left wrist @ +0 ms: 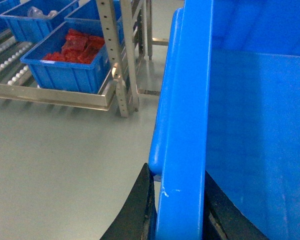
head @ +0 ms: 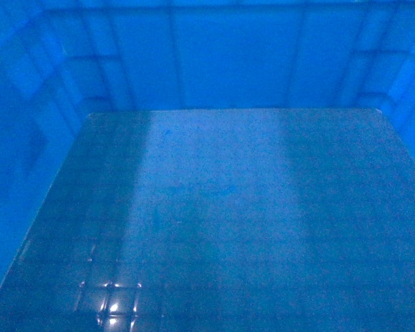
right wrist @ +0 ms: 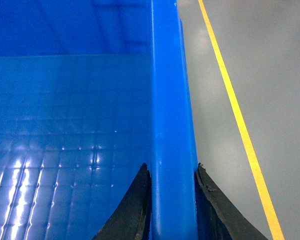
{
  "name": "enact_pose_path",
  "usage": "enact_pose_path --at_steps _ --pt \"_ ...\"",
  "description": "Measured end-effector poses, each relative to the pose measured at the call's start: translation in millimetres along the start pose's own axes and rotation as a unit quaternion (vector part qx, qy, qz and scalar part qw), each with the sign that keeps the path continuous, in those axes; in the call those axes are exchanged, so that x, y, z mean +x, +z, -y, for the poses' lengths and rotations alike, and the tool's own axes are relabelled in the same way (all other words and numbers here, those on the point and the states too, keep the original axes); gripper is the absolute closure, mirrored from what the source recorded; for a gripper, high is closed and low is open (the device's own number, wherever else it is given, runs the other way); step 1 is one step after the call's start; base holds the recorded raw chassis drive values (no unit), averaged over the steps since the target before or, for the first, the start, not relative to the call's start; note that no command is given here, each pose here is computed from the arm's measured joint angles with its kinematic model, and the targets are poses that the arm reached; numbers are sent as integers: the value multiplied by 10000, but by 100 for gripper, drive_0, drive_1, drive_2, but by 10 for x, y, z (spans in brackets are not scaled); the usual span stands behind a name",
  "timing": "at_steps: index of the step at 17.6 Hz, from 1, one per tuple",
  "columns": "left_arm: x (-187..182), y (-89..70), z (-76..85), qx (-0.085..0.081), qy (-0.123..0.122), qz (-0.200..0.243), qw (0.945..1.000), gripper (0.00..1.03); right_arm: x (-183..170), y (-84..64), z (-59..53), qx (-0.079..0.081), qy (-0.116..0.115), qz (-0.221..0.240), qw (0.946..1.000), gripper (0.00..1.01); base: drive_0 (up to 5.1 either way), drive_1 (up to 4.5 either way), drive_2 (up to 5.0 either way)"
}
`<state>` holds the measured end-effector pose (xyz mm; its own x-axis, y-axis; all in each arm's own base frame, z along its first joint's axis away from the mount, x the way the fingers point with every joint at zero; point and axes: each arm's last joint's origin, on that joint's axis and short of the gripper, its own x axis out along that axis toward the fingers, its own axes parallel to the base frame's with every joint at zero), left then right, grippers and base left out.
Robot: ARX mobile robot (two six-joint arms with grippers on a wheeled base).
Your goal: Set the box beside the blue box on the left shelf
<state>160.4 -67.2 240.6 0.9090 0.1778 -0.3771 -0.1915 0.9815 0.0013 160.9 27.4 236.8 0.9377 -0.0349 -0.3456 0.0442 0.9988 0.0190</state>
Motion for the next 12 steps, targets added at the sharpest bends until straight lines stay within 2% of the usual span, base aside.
enact_pose_path --at_steps 12 --pt "1 -1 0 2 1 -3 10000 89 -1 2 0 1 -1 4 10000 84 0 406 -406"
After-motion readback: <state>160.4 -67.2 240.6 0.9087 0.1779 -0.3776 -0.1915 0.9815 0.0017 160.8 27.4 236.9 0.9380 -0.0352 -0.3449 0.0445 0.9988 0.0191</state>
